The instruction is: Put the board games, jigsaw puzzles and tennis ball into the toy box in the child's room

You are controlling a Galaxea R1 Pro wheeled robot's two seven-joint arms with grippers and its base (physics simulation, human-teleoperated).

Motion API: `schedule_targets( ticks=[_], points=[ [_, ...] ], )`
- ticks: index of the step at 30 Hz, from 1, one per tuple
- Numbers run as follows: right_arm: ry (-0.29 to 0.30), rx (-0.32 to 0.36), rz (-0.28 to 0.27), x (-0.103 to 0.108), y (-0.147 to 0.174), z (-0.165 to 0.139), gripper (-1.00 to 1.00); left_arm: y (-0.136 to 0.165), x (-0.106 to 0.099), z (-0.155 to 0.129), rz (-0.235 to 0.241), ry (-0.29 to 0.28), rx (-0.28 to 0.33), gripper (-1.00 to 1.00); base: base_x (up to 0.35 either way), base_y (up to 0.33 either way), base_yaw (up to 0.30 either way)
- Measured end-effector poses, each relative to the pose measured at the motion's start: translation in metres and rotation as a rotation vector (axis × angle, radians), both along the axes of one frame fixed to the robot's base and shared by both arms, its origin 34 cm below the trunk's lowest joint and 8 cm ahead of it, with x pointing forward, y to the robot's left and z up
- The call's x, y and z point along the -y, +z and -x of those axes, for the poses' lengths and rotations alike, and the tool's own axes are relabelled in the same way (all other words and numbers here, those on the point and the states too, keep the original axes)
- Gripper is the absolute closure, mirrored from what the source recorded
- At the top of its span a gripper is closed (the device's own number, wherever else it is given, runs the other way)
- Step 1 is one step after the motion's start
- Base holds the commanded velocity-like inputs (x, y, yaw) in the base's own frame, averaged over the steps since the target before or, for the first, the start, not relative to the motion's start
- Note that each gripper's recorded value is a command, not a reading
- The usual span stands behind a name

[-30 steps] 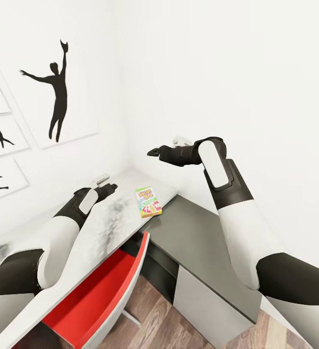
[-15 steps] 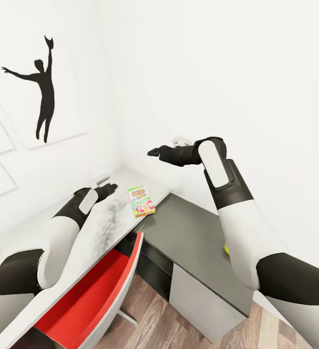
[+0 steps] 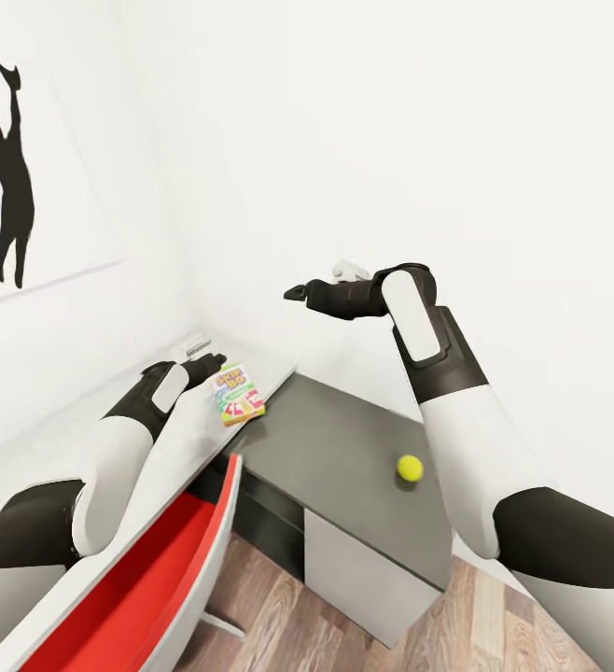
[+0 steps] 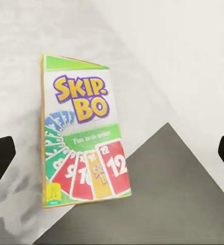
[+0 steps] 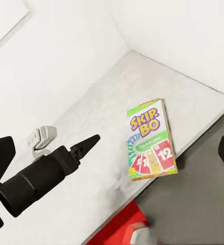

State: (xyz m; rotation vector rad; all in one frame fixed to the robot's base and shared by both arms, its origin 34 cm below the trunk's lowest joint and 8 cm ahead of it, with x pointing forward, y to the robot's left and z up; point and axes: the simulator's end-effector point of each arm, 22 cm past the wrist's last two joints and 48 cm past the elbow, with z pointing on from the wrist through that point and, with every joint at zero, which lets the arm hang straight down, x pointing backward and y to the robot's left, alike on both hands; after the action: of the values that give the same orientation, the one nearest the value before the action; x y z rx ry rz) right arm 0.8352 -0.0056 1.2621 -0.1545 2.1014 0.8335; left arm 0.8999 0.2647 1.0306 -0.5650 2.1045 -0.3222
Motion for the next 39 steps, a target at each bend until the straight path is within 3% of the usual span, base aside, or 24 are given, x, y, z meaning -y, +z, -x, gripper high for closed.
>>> schedule_targets(
  ticks=[24, 39],
  points=[
    [0.001, 0.000, 0.009, -0.0006, -0.0017, 0.0000, -1.00, -0.0001, -0.0020, -0.0001, -0.002, 0.002, 0.000, -1.00, 0.082, 0.006, -0.259],
    [-0.001, -0.002, 0.013, -0.0004, -0.0034, -0.0004, -1.00, -0.0009, -0.0089, 0.0004, -0.001, 0.019, -0.004, -1.00, 0.009, 0.002, -0.036]
  ],
)
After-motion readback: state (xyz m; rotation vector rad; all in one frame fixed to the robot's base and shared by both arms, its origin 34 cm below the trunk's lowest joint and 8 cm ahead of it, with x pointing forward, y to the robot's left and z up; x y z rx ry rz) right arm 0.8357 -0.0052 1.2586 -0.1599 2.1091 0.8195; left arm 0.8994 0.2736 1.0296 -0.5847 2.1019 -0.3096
